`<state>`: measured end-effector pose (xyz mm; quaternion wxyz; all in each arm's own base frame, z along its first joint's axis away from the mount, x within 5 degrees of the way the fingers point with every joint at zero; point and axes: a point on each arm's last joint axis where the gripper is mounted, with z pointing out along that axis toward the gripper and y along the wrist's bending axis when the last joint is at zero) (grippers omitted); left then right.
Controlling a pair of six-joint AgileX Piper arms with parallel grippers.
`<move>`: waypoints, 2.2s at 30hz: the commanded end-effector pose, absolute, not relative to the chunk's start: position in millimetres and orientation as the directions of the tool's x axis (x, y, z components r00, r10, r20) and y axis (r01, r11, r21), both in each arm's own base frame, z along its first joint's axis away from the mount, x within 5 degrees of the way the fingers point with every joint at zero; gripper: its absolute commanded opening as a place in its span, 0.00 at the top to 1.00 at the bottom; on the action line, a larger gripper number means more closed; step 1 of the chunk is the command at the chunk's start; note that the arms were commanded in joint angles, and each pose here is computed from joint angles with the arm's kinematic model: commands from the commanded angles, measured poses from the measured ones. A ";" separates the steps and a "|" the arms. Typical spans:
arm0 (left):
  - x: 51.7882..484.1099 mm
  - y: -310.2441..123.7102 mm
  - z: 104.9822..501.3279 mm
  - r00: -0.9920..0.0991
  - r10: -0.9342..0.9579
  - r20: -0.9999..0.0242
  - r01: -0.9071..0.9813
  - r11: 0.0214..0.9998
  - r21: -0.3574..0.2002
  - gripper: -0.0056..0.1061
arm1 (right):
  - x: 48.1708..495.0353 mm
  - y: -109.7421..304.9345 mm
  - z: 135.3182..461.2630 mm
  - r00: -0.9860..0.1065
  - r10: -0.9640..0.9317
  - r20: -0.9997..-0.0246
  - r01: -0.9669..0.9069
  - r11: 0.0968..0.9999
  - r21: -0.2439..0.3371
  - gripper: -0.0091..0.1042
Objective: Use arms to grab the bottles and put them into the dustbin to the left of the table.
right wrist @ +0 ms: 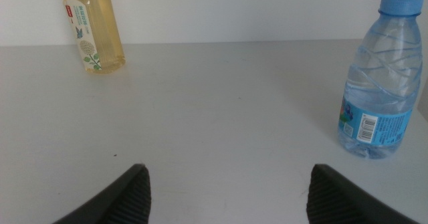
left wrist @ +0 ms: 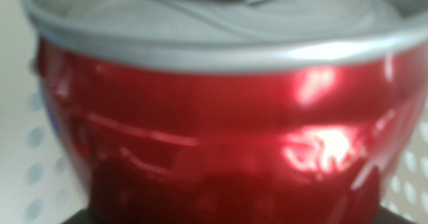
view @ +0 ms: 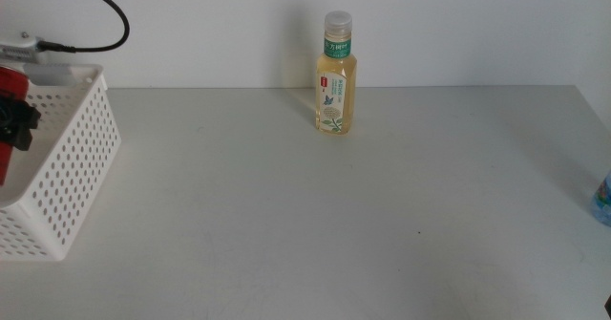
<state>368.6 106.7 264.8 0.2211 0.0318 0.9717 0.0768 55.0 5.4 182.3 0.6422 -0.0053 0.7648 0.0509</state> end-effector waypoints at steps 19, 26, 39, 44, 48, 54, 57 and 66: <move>398.3 115.3 227.1 -0.894 0.097 -0.437 0.026 0.986 0.165 0.74 | 54.3 4.4 193.7 -0.066 0.050 -0.997 -0.069 0.996 0.054 0.40; 397.0 114.6 224.2 -0.906 0.091 -0.414 0.030 0.988 0.153 0.26 | 54.3 4.4 193.7 -0.066 0.050 -0.997 -0.069 0.996 0.054 0.40; 380.2 106.5 270.5 -0.869 0.064 -0.490 0.001 0.992 0.128 0.11 | 54.3 4.4 193.7 -0.066 0.050 -0.997 -0.069 0.996 0.054 0.40; 362.6 79.5 327.9 -0.759 0.065 -0.648 0.020 0.997 0.077 0.11 | 54.3 4.4 193.7 -0.066 0.050 -0.997 -0.069 0.996 0.054 0.40; 347.0 52.4 361.6 -0.689 0.099 -0.718 0.065 0.995 0.074 0.11 | 54.3 4.4 193.7 -0.066 0.050 -0.997 -0.069 0.996 0.054 0.40; 329.1 17.0 387.0 -0.634 0.168 -0.755 0.158 0.984 0.085 0.11 | 54.3 4.4 193.7 -0.066 0.050 -0.997 -0.069 0.996 0.054 0.40; 319.6 -6.7 398.1 -0.597 0.205 -0.776 0.220 0.972 0.088 0.11 | 54.3 4.4 193.7 -0.066 0.050 -0.997 -0.069 0.996 0.054 0.40; 257.6 -78.4 403.0 -0.293 0.142 -0.945 0.311 0.949 0.046 0.11 | 54.3 4.4 193.7 -0.066 0.050 -0.997 -0.069 0.996 0.054 0.40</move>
